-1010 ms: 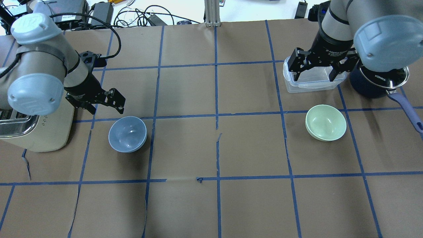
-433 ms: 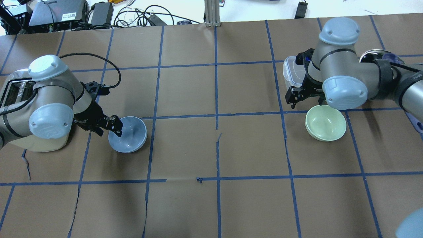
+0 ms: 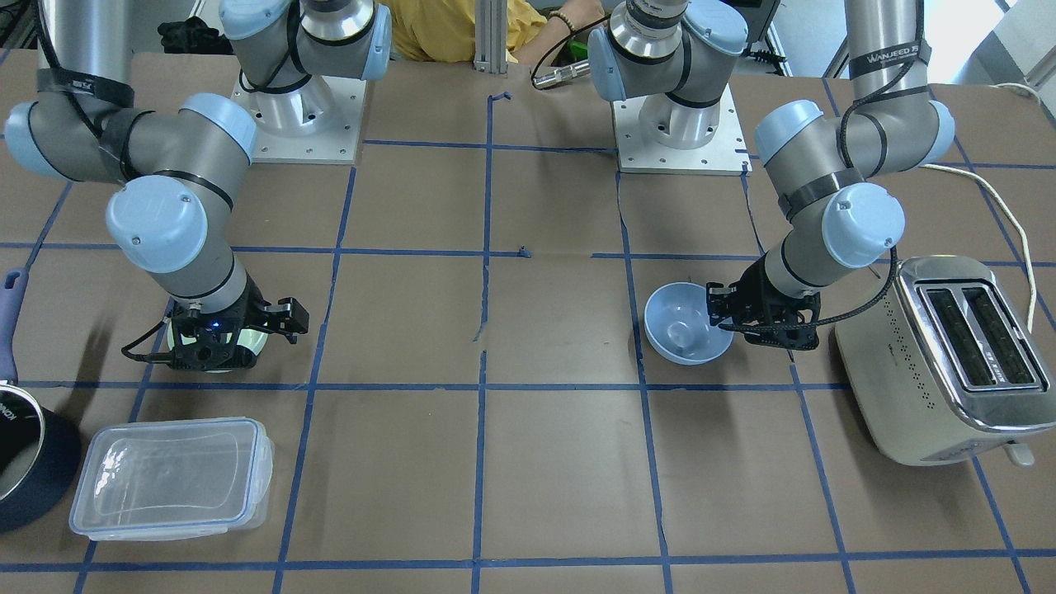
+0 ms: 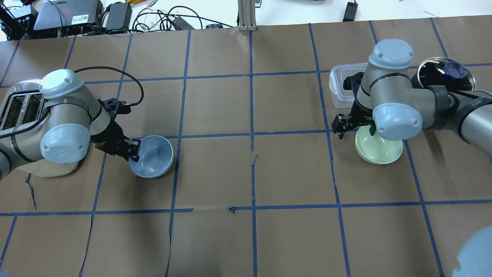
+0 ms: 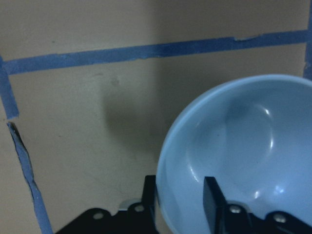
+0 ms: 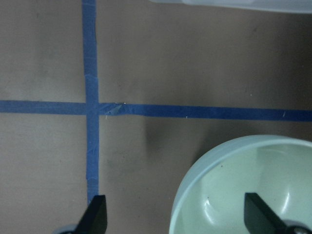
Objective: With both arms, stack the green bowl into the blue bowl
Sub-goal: 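Lift the blue bowl with the left gripper while the right grasps the green bowl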
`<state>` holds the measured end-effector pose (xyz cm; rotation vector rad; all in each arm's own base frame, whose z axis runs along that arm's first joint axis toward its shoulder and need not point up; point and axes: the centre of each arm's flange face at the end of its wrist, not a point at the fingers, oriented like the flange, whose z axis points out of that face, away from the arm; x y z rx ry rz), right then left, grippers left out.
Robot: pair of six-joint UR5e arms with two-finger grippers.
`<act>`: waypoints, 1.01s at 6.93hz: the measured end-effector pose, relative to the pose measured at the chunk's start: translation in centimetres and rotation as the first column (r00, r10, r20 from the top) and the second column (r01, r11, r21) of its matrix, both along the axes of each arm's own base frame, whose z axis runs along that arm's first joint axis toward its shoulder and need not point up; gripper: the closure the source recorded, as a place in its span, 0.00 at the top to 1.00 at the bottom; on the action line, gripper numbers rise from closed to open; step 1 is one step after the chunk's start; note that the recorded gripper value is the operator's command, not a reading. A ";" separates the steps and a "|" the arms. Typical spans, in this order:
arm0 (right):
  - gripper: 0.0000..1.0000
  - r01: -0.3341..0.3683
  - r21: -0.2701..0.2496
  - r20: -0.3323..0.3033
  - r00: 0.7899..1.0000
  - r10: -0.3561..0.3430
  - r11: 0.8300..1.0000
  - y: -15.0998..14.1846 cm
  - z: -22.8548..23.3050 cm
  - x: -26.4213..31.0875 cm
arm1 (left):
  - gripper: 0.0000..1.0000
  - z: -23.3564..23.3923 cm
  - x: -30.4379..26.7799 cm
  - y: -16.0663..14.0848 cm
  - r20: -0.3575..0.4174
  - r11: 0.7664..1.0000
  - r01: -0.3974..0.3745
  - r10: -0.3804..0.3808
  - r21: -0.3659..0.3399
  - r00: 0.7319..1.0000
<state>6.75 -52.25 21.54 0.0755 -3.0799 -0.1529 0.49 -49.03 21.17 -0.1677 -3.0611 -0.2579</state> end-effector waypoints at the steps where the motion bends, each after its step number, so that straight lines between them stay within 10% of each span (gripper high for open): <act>1: 0.15 0.022 0.014 0.007 1.000 -0.022 1.000 0.1 -1.0 -1.1 | 0.00 0.4 -0.1 -0.2 -0.003 1.000 0.000 0.000 -0.012 1.000; 2: 0.00 0.047 0.025 0.016 0.999 -0.047 0.999 0.1 -1.6 -2.0 | 0.00 1.3 -0.5 -0.7 -0.022 0.999 -0.013 0.012 -0.036 1.000; 7: 0.00 0.073 0.013 0.018 0.997 -0.073 0.997 -2.2 1.8 -3.2 | 0.00 6.4 -17.6 -5.5 -0.114 0.982 -0.158 0.146 -0.108 0.983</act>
